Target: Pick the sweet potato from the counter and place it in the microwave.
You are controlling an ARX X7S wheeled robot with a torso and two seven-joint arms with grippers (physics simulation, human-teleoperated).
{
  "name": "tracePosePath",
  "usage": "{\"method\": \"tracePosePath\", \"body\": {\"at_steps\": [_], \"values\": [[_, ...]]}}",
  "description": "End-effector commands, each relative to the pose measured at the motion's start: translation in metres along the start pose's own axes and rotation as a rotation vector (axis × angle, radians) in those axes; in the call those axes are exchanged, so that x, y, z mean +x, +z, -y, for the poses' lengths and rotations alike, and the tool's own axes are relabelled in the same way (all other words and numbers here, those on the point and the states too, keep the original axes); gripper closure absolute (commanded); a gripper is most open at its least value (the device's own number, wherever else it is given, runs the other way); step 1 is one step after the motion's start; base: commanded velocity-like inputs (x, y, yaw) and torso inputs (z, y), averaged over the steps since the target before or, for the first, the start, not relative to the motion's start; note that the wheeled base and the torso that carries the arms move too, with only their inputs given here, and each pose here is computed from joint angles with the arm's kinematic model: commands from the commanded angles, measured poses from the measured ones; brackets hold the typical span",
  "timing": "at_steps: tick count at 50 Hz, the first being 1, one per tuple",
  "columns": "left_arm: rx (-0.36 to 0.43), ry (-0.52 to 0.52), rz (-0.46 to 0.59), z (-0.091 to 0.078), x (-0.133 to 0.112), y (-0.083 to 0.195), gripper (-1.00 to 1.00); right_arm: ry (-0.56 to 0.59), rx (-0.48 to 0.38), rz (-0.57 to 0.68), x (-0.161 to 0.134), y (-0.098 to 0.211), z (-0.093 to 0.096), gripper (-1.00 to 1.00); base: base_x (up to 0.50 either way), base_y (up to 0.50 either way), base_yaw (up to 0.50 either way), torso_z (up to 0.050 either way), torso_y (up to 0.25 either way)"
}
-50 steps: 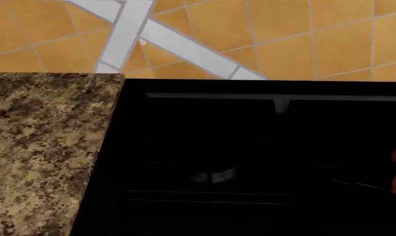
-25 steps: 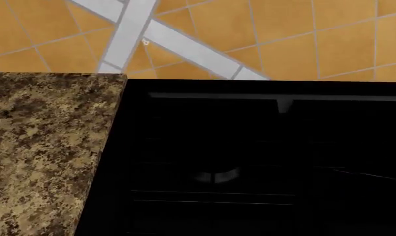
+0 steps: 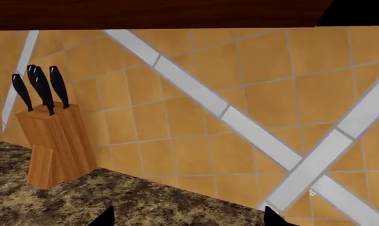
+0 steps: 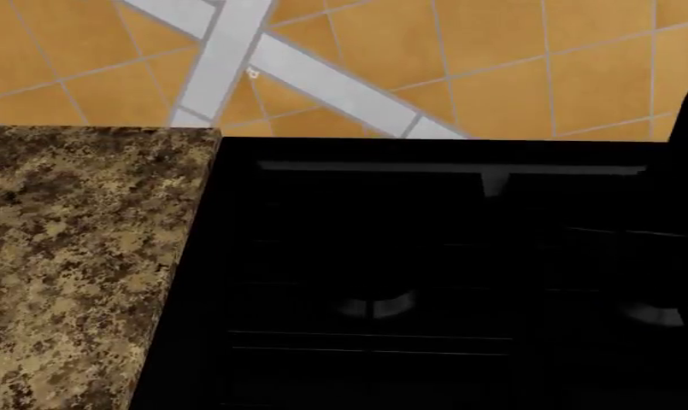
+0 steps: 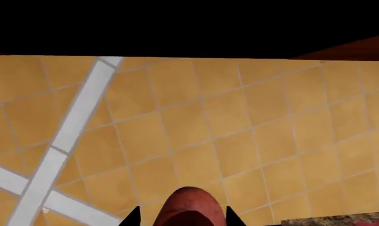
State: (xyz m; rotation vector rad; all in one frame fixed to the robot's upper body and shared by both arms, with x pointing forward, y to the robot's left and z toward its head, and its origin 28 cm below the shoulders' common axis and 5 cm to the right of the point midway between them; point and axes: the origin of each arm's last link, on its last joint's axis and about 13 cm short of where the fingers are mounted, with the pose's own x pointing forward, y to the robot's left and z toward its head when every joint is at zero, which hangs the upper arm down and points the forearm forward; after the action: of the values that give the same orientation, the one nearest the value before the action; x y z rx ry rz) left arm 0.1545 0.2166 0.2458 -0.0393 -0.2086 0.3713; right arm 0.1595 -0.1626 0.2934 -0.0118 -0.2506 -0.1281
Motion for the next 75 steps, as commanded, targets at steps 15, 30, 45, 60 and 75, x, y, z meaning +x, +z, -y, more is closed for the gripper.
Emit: {"method": "tracePosePath", "body": {"at_steps": [15,30,45,60,75], "values": [[-0.001,-0.002,0.0,0.003,0.003,0.0,-1.0,0.066,-0.012,0.161,0.01,0.052,-0.005,1.0,0.0,0.0,0.0,0.0,0.0],[-0.001,0.002,0.0,0.004,0.003,-0.001,-1.0,0.056,-0.004,0.214,0.016,0.074,-0.002,1.0,0.0,0.0,0.0,0.0,0.0],[0.004,0.002,-0.008,0.003,0.003,-0.003,-1.0,0.054,-0.006,0.261,0.033,0.104,-0.006,1.0,0.0,0.0,0.0,0.0,0.001],[0.003,0.005,-0.005,0.005,0.005,-0.002,-1.0,0.073,-0.001,0.278,0.057,0.144,-0.012,1.0,0.0,0.0,0.0,0.0,0.0],[-0.003,0.007,-0.007,0.006,0.006,-0.005,-1.0,0.07,-0.014,0.323,0.065,0.171,-0.018,1.0,0.0,0.0,0.0,0.0,0.0]]}}
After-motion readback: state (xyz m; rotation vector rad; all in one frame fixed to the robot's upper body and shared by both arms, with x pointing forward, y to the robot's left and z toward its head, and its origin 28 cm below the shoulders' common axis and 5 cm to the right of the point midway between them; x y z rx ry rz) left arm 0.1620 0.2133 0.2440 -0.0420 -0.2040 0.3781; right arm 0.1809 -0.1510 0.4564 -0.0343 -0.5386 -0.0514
